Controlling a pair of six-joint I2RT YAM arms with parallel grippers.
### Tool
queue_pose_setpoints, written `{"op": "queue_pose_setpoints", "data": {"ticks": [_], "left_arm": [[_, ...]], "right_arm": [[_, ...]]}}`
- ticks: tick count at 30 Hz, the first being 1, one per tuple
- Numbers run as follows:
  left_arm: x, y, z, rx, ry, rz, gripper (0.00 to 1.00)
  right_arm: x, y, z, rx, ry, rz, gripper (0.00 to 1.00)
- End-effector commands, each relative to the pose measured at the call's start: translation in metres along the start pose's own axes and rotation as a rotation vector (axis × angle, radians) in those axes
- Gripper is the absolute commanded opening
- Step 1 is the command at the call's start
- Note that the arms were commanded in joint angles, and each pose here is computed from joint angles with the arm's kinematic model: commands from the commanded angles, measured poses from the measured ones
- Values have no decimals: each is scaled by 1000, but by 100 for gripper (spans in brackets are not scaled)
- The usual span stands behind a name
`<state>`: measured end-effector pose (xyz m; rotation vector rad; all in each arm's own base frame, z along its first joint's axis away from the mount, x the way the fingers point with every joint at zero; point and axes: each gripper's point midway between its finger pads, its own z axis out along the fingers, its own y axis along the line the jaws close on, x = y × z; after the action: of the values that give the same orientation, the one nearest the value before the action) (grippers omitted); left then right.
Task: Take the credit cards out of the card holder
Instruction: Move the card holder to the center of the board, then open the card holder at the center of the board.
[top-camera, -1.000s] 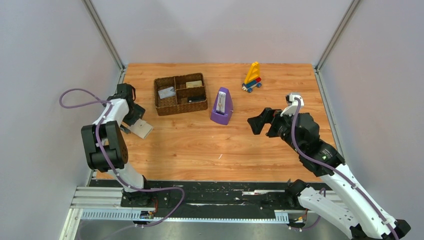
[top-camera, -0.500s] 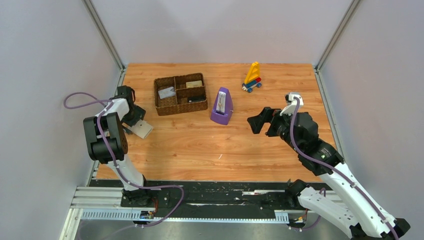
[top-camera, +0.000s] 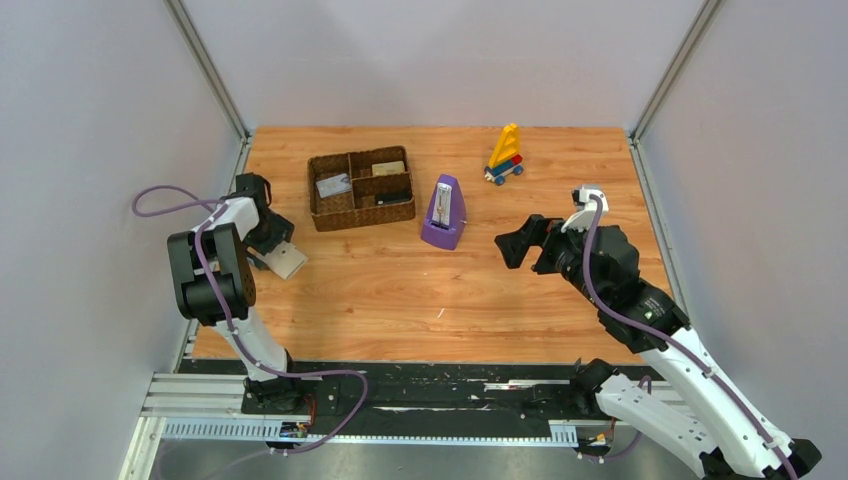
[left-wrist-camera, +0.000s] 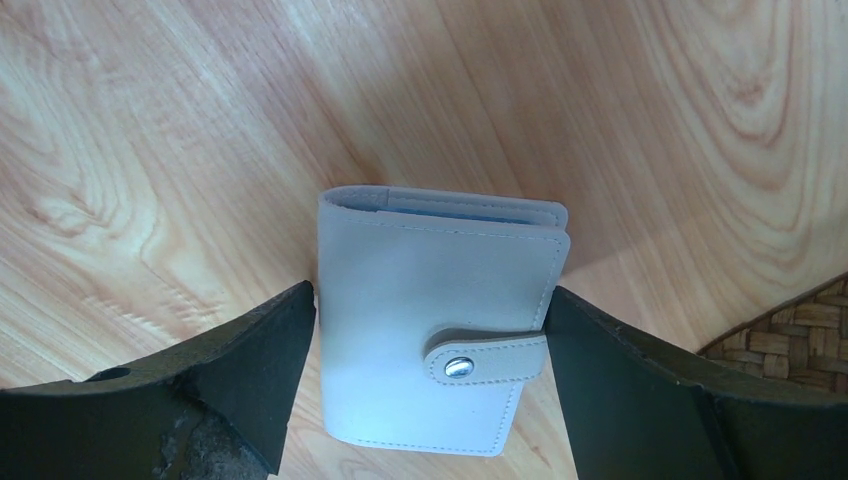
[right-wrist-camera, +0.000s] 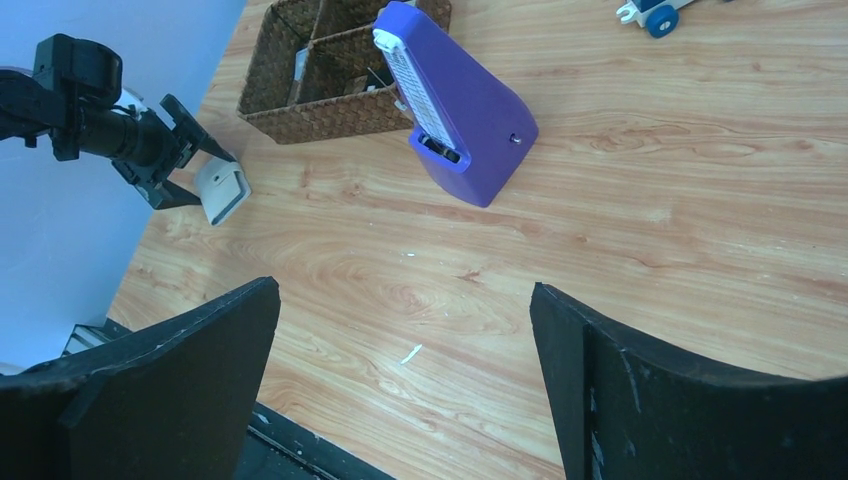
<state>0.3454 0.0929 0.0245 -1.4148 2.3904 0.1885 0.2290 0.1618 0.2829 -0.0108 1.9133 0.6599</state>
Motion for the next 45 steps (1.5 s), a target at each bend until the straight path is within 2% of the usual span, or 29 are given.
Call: {"op": "queue_pose_setpoints", "data": {"ticks": [1, 8, 11, 18, 23, 30, 39, 45], "left_arm": [[11, 12, -13, 10, 44, 34, 90], [50, 19, -27, 100, 143, 74, 80], [63, 17, -40, 150, 146, 106, 77], [118, 3, -69, 243, 179, 234, 76], [179, -21, -101, 358, 219, 379, 76], [240, -57, -134, 478, 252, 475, 76], [287, -77, -137, 508, 311, 566, 79], [285, -82, -147, 547, 297, 622, 92]], "right_arm": [[-8, 9, -2, -39, -32, 24, 100], [-1, 9, 1, -44, -9, 38, 100], [1, 10, 1, -49, -3, 39, 100], [12, 3, 3, -30, 25, 35, 100], [21, 1, 5, -24, 57, 48, 99], [34, 8, 12, -52, 129, 49, 99], [48, 4, 18, -13, 205, 67, 92], [64, 7, 26, -9, 285, 123, 83]]}}
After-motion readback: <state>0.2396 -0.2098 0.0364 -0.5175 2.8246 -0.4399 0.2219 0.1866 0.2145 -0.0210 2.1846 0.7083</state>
